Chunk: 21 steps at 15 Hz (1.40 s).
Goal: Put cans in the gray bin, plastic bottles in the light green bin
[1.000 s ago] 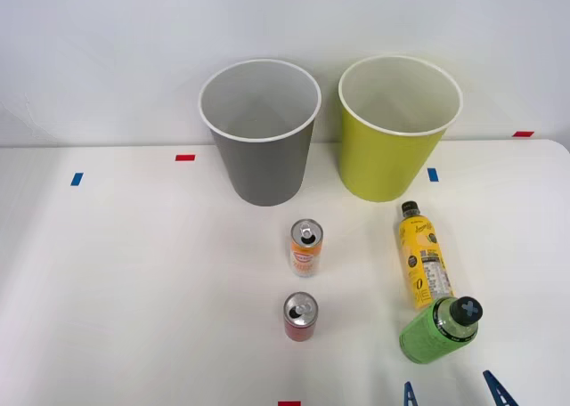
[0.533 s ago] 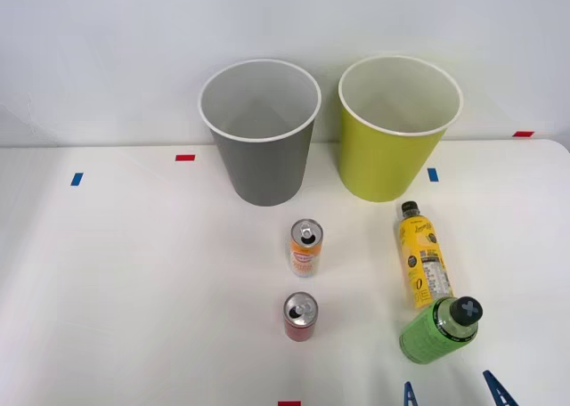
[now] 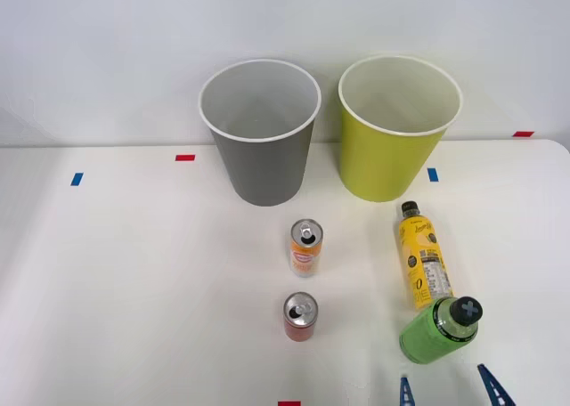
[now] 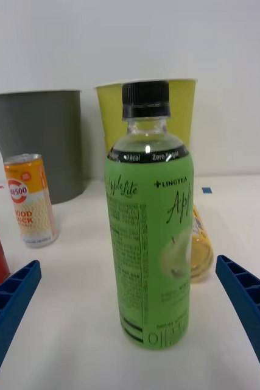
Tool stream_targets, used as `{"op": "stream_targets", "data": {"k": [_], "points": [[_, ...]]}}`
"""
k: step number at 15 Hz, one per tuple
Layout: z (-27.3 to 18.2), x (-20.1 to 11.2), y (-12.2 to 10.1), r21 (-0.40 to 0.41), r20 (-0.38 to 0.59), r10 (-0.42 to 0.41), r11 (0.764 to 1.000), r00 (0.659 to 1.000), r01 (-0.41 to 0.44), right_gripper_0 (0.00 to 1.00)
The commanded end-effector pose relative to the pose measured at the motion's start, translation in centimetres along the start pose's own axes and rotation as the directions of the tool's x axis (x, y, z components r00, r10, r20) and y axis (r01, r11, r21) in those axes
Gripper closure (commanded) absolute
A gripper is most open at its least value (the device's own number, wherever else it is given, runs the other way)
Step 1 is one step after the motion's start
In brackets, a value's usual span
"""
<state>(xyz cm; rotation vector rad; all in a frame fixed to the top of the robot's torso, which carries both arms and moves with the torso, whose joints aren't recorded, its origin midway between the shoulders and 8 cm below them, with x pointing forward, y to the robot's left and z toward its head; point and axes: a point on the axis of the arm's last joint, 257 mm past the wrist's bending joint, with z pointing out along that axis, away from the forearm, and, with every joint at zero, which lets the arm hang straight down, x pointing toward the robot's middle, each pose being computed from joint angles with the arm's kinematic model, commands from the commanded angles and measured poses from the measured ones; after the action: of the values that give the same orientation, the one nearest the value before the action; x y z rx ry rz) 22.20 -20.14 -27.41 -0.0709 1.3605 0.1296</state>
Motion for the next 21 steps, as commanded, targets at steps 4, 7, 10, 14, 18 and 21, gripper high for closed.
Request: {"op": "stream_targets", "data": {"k": [4,7,10,14,18,21], "points": [[-0.4,-0.4,-3.4,0.041,0.003,-0.084,0.996,0.996,0.083,0.00],[0.4,-0.6,-2.7,0.022,0.019,-0.084,0.996,0.996,0.084,0.00],[1.8,-0.6,-1.9,0.008,0.039,-0.056,0.998,0.998,0.056,0.00],[3.8,-0.6,-1.7,-0.011,0.057,-0.060,0.998,0.997,0.061,0.00],[6.3,-0.3,-1.5,-0.022,0.060,-0.048,0.999,0.997,0.049,0.00],[7.9,-0.5,-1.7,-0.035,0.071,-0.042,0.998,0.997,0.044,0.00]]}}
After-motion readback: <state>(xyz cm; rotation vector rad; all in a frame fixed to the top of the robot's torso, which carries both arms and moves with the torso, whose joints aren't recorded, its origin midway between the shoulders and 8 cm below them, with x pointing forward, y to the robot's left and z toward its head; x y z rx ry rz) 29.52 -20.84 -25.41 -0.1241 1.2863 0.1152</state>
